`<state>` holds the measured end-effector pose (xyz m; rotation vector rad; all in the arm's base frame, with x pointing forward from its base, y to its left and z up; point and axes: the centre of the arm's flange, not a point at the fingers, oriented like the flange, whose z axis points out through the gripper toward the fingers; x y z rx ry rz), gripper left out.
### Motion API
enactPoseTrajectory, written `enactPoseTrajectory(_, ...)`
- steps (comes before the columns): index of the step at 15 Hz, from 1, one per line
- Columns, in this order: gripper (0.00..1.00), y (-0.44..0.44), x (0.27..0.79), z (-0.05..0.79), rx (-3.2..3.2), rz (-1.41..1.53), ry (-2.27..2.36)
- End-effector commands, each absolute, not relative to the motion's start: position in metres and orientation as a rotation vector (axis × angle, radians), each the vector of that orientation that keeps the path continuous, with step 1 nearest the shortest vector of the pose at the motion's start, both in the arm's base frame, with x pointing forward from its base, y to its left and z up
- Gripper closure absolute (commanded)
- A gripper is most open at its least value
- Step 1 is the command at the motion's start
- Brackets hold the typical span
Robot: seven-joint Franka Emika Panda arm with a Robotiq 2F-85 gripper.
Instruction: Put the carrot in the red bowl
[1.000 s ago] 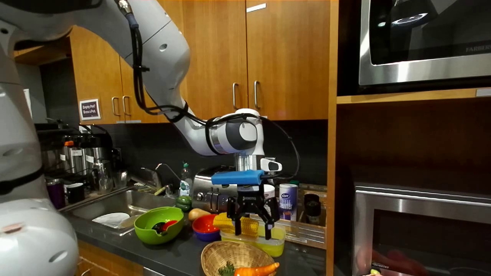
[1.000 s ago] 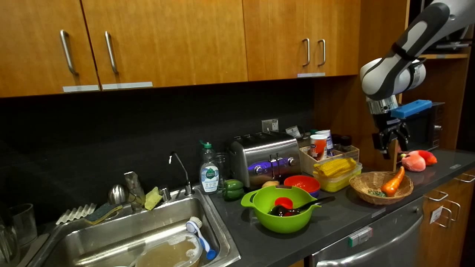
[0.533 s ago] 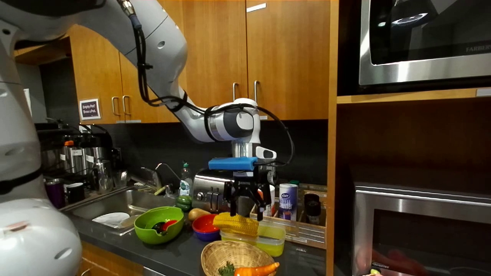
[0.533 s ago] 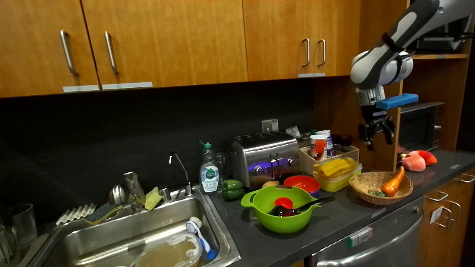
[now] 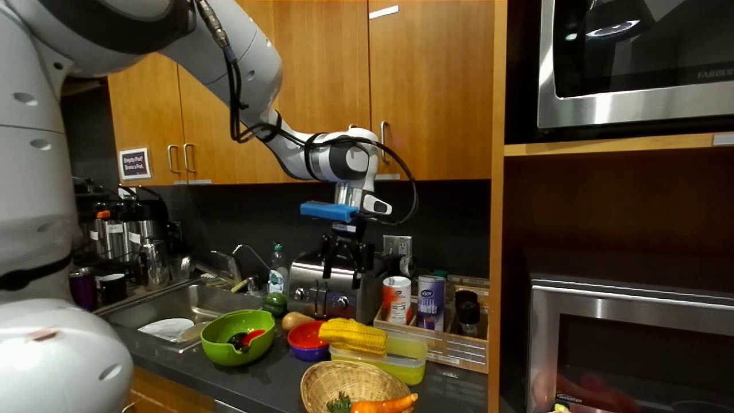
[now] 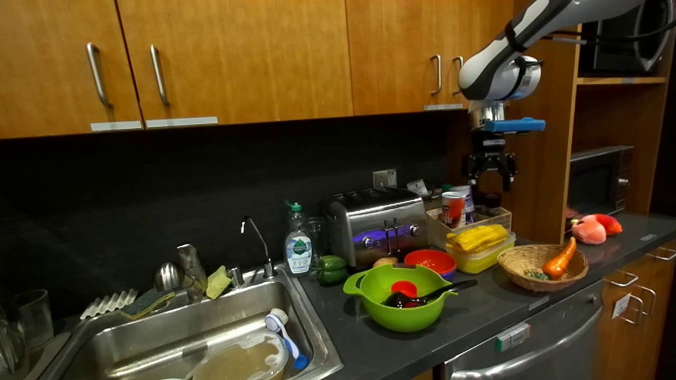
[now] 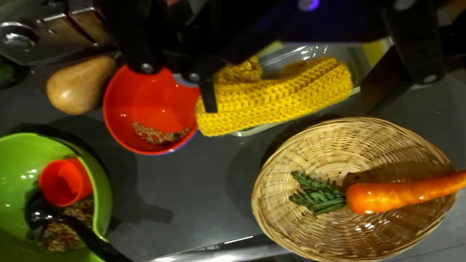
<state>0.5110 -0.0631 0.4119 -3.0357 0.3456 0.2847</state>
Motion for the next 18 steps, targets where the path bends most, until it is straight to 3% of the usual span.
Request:
enactPoseTrajectory(1,0.0,-0.056,0.523,0.421,-2.91,0.268,0.422)
enactPoseTrajectory(10,0.0,-0.062,0.515,0.413,-2.926,0.251,0.448)
enactPoseTrajectory(18,0.0,-0.129,0.461,0.362,-2.824,0.329,0.715)
